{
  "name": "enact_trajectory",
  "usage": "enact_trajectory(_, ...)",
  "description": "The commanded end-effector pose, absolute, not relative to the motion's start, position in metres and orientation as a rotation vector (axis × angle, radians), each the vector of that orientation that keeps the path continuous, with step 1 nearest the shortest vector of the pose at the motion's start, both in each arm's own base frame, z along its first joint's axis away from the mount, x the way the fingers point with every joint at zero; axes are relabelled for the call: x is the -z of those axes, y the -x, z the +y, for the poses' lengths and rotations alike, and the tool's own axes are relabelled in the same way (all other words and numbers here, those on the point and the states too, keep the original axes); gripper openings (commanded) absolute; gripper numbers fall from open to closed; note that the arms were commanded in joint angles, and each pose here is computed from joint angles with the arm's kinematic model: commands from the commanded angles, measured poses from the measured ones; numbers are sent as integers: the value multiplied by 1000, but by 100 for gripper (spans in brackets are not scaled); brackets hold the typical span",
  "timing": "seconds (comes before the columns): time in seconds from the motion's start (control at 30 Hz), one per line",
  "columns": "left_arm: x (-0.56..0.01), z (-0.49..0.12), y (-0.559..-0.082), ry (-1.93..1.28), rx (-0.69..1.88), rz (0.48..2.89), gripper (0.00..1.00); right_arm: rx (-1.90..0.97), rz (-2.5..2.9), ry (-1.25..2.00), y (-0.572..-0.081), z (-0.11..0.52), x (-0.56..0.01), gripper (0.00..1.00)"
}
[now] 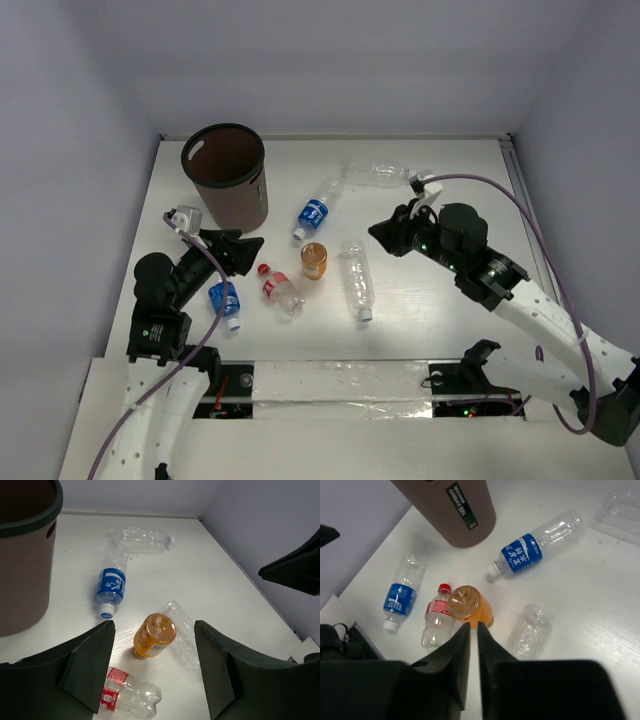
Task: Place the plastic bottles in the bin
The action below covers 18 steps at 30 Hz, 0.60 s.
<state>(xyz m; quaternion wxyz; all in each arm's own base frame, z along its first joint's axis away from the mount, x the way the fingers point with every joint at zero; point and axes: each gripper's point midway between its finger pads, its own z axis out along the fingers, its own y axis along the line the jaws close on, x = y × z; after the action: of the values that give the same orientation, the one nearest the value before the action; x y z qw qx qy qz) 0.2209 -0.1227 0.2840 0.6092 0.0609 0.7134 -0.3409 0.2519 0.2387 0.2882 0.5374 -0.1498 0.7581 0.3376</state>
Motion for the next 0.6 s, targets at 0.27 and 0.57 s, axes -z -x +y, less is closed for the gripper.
enact_trajectory(0.27, -299, -119, -221, -140, 760, 1605, 8, -669, 1803, 414, -256, 253, -300, 28)
enact_trajectory(0.57, -293, -103, -230, -31, 685, 1629, 0, -572, 1911, 500, -272, 298, -251, 90)
